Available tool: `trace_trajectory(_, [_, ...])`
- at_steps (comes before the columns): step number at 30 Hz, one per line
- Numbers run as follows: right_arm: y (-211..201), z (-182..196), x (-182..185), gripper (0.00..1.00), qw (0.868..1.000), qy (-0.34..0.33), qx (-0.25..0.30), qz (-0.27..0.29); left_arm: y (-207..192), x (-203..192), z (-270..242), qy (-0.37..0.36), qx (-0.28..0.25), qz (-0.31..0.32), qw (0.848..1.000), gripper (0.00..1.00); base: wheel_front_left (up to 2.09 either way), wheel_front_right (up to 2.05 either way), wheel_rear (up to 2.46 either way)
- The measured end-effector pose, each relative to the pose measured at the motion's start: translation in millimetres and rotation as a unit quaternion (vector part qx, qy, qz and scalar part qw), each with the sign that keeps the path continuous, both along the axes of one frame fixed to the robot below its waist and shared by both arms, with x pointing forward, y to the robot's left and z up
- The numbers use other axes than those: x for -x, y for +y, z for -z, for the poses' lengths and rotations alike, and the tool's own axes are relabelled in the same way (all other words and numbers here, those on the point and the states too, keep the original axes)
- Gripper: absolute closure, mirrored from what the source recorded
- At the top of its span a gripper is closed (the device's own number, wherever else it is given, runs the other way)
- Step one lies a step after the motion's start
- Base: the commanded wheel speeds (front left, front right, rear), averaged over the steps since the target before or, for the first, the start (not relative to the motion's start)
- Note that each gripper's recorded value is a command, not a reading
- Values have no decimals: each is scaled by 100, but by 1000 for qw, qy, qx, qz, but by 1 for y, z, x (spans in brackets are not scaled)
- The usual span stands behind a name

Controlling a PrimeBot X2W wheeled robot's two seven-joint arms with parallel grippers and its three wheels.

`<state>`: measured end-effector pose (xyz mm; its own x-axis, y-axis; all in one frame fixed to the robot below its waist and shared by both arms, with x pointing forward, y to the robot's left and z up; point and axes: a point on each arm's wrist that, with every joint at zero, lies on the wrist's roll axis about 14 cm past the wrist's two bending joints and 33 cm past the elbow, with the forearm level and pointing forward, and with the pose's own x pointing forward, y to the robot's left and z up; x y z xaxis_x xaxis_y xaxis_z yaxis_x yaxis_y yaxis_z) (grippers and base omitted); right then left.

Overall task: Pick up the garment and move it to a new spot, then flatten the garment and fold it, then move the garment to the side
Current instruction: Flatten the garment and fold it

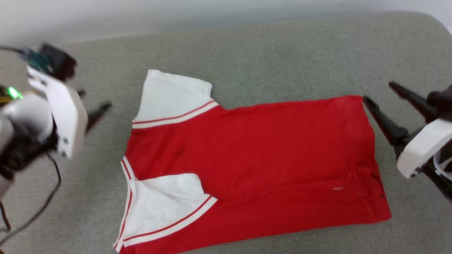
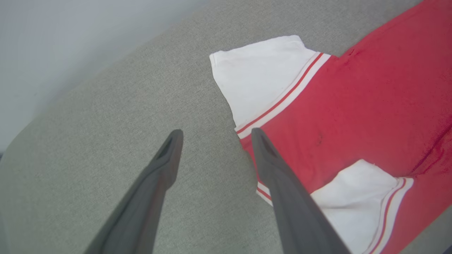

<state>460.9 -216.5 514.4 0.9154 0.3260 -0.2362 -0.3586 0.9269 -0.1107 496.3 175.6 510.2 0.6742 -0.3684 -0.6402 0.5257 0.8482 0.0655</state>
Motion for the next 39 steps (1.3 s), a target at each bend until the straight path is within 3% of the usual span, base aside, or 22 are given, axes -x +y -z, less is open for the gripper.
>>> trace_trajectory(5, [0,-11,-8,0,998,-51,-16,19,-6,-40,-13,-19,-1,-2,1000,0,0,0,0])
trace_trajectory(11, [8,-9,-4,0,995,-80,-41,47,-21,-81,9,31,-4,2,1000,0,0,0,0])
trace_trajectory(22, [11,31,0,0,997,-28,-25,74,-51,-117,87,175,-35,13,984,0,0,0,0])
trace_trajectory(30, [7,57,-3,0,997,5,-14,81,-55,-108,143,241,-102,44,964,0,0,0,0])
trace_trajectory(31, [6,57,-4,0,997,4,-12,81,-55,-108,144,242,-106,47,963,22,0,0,0])
trace_trajectory(32, [5,56,-5,0,997,2,-12,81,-55,-107,144,244,-105,49,963,100,0,0,0])
trace_trajectory(39, [-11,23,-21,0,996,-39,25,79,-58,-101,130,224,-97,59,968,100,0,0,0])
